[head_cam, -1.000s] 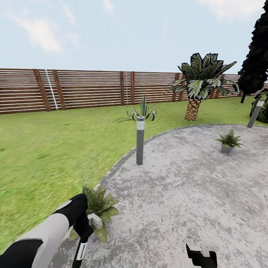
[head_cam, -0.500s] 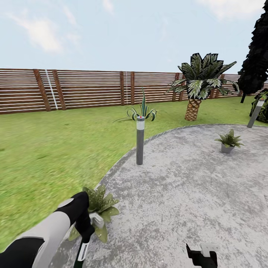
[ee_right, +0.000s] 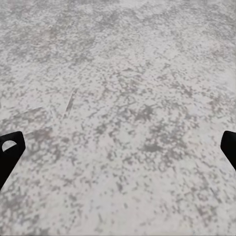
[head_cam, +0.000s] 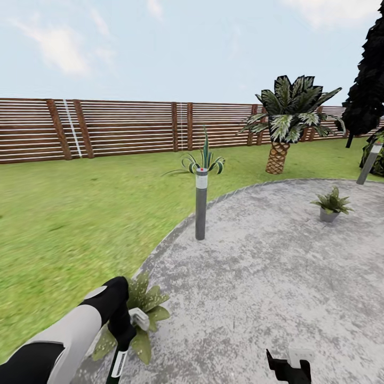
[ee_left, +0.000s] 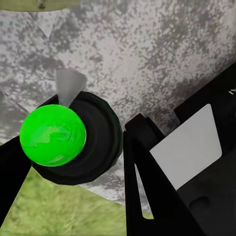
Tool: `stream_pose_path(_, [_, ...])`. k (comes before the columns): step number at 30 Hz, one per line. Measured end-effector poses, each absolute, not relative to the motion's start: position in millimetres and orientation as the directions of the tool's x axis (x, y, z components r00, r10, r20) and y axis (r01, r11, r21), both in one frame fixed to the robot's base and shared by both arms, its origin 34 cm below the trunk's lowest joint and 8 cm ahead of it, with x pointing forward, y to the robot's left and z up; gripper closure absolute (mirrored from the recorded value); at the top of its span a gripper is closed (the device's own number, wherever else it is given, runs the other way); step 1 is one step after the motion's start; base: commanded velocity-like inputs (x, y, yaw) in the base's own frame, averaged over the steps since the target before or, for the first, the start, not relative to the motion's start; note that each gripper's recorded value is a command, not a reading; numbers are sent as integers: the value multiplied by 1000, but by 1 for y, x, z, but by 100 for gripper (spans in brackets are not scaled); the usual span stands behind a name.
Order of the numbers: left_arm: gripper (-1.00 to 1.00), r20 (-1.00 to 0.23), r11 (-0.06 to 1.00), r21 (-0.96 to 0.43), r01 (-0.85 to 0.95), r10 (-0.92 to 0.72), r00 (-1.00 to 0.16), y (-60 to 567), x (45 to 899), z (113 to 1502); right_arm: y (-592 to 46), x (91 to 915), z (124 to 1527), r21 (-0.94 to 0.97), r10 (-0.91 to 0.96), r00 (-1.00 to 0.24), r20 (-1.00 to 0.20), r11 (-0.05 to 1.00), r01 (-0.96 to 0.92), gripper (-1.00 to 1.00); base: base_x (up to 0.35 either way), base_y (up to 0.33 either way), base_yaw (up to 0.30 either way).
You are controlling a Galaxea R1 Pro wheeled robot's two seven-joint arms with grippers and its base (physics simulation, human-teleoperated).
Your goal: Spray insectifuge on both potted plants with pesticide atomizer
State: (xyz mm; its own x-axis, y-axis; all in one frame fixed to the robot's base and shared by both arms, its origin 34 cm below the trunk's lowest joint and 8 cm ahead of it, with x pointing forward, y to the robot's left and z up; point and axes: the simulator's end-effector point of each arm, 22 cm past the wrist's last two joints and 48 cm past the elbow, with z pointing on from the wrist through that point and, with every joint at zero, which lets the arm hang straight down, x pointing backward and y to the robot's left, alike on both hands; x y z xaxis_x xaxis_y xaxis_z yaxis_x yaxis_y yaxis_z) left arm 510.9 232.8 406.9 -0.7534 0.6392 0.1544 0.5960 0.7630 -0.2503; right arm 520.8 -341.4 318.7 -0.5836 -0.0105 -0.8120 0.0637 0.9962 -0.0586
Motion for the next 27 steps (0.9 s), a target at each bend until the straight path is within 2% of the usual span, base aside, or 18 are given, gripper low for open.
stream_pose_path(16, [100,180,771,-254,584,631,-755,243,505,396,-341,516,311,-60,-11,-598,-801,996,62,-100,1,0,0])
stream_pose_path(27, [100,251,790,-298,536,607,-754,257,457,364,-341,512,304,-62,-12,-611,-791,996,60,-100,0,0,0])
